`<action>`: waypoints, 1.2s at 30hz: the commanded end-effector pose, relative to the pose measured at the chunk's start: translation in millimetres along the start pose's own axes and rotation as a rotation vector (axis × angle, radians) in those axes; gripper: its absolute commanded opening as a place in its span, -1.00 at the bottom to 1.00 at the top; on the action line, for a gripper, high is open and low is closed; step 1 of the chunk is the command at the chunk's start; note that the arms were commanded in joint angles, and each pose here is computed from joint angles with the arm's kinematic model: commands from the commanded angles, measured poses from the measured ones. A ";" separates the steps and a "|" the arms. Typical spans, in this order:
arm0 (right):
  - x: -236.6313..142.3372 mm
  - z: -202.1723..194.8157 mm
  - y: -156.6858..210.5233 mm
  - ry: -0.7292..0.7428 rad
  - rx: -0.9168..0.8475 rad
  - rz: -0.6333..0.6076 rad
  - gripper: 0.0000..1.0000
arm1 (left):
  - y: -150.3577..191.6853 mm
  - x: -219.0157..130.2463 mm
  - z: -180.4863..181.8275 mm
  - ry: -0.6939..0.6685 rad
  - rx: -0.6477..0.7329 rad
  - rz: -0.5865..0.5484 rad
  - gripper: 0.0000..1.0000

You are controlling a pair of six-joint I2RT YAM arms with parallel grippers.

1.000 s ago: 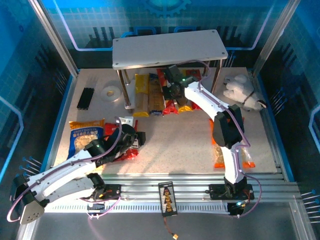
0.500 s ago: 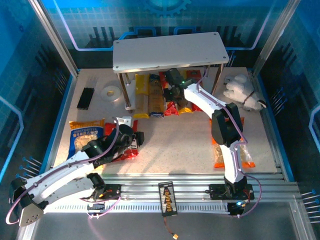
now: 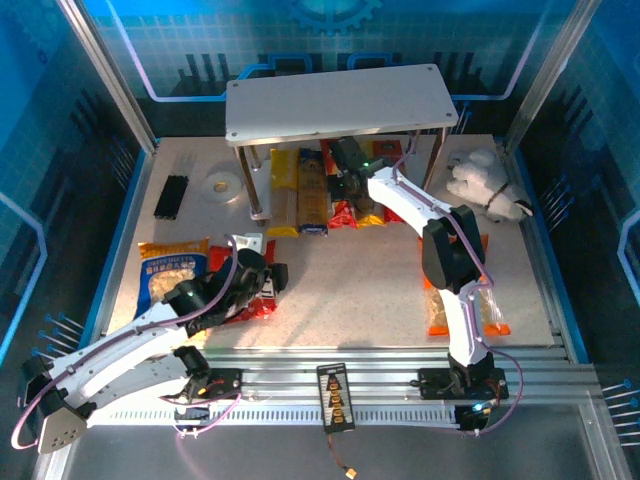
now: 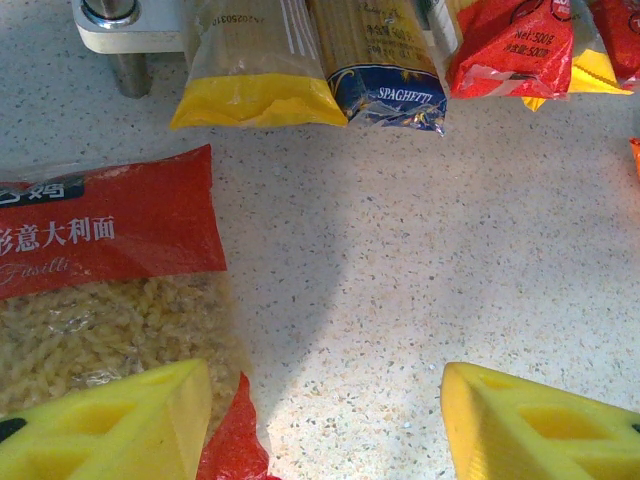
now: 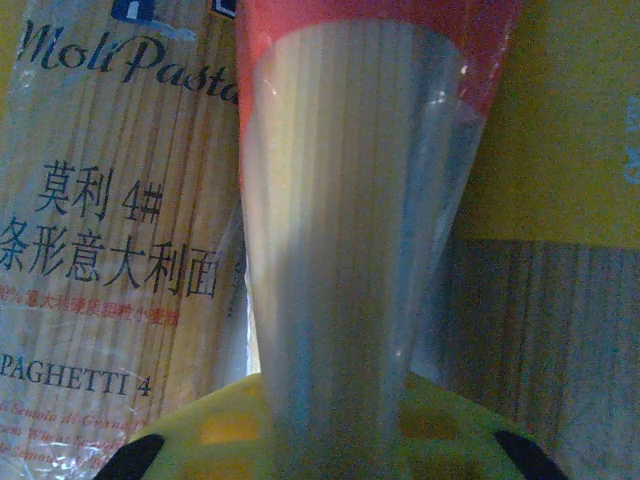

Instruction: Place and organize the pasta boxes and bags onto the shelf

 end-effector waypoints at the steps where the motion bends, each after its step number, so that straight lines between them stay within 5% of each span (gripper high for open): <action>1: 10.6 -5.8 -17.5 0.032 0.006 -0.088 -0.45 | 4.8 -2.1 4.8 -0.008 0.002 0.017 0.27; 6: 7.9 -3.0 -15.4 0.001 0.000 -0.087 0.30 | 4.6 -2.3 4.6 -0.006 0.002 0.017 0.27; 11: -12.4 1.5 -19.7 -0.050 0.000 -0.112 0.57 | 4.8 -3.2 4.7 -0.004 -0.002 0.017 0.27; 17: -56.2 1.1 -20.7 -0.132 0.025 -0.213 0.43 | 4.6 -4.1 5.2 -0.003 -0.006 0.013 0.27; 24: -57.8 -6.4 -2.8 -0.126 0.025 -0.156 -0.15 | 6.7 1.0 3.4 0.002 -0.012 0.024 0.24; 36: -140.5 -76.0 68.3 -0.026 0.025 -0.179 0.14 | 4.0 0.1 5.4 -0.014 -0.013 0.001 0.20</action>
Point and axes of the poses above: each hand's point on the last joint's axis, 136 mm out from that joint toward the fingers, its own x axis out along the fingers, its own z axis along the line the jaws close on, y = z × x, the point moved 7 cm from there along -x, back along the fingers, and after that the axes turned 8 degrees about x, right-handed, at the moved point
